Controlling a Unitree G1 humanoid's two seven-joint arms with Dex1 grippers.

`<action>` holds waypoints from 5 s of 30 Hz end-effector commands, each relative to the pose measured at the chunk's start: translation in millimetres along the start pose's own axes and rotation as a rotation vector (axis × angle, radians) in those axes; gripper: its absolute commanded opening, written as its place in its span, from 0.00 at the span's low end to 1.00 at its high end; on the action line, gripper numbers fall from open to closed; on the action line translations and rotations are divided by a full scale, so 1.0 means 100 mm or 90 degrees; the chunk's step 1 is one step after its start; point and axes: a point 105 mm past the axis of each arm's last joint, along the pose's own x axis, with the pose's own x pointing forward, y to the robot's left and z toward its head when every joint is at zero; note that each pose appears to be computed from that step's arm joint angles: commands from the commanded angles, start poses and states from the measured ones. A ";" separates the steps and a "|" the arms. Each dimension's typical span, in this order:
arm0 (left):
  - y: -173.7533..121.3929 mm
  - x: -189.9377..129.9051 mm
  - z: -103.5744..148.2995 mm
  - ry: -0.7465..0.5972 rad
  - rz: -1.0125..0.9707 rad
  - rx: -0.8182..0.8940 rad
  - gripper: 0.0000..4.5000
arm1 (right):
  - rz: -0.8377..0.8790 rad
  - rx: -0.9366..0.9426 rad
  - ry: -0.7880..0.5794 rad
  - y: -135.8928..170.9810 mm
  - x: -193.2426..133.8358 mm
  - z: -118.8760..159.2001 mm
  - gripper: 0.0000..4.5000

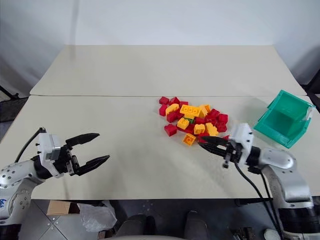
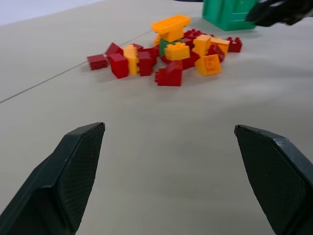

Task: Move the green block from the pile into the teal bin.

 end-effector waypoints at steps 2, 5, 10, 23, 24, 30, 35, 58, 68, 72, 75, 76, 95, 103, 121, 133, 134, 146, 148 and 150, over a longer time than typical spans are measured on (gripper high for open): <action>0.03 0.14 0.11 -0.017 0.000 0.046 1.00 | -0.050 -0.041 -0.005 -0.12 0.26 0.11 0.01; 0.08 0.25 0.16 -0.035 0.010 0.056 1.00 | -0.066 -0.028 -0.015 -0.21 0.50 0.14 0.01; 0.06 0.35 0.12 -0.029 -0.001 0.042 1.00 | -0.146 -0.050 0.043 -0.49 0.84 0.01 0.01; 0.00 0.37 0.12 -0.028 -0.016 -0.007 1.00 | -0.302 -0.066 0.114 -1.19 0.67 -0.19 0.01; 0.00 0.37 0.12 -0.029 -0.016 -0.007 1.00 | -0.300 -0.068 0.129 -1.21 0.63 -0.24 0.01; -0.01 0.38 0.11 -0.030 -0.012 -0.011 1.00 | -0.187 -0.115 0.203 -0.99 0.66 -0.45 0.01; 0.00 0.40 0.13 -0.035 -0.009 -0.011 1.00 | -0.082 -0.112 0.183 -0.61 0.87 -0.41 0.01; 0.12 0.22 0.11 -0.037 0.046 0.011 1.00 | -0.220 0.018 0.102 -0.71 -1.09 -0.34 0.42; 0.07 0.27 0.12 -0.050 -0.005 -0.016 1.00 | -0.217 0.051 0.040 -0.66 -0.92 -0.20 1.00; 0.06 0.35 0.17 -0.055 -0.030 -0.015 1.00 | -0.119 0.118 0.051 -0.47 -0.37 0.02 1.00; 0.07 0.41 0.19 -0.055 -0.040 0.004 1.00 | -0.106 0.121 0.159 -0.44 -0.04 -0.04 1.00; 0.08 0.43 0.20 -0.055 -0.042 0.014 1.00 | -0.123 0.113 0.175 -0.49 0.07 -0.03 1.00; 0.09 0.36 0.19 -0.061 0.020 0.013 1.00 | -0.256 0.020 0.192 -0.85 1.13 -0.06 0.96; 0.10 0.34 0.23 -0.067 0.031 0.015 1.00 | -0.241 0.027 0.210 -0.86 0.99 -0.04 0.47; -0.32 1.11 0.39 -0.111 -0.247 0.088 1.00 | -0.625 -0.090 -0.054 -1.44 -1.15 0.51 0.47; -0.11 1.41 0.57 -0.172 -0.177 0.063 1.00 | -0.823 -0.057 0.081 -1.87 -1.70 0.09 0.47; -0.11 1.39 0.56 -0.171 -0.179 0.060 1.00 | -0.819 -0.037 0.081 -1.89 -1.69 0.05 0.47; 0.10 1.03 0.45 -0.123 -0.106 0.061 1.00 | -0.661 -0.079 -0.084 -1.78 -1.44 0.46 1.00; 0.14 0.92 0.38 -0.100 -0.083 0.067 1.00 | -0.531 -0.131 -0.129 -1.53 -1.20 0.58 1.00; 0.18 0.78 0.31 -0.080 -0.061 0.065 1.00 | -0.380 -0.123 -0.159 -1.22 -0.96 0.57 1.00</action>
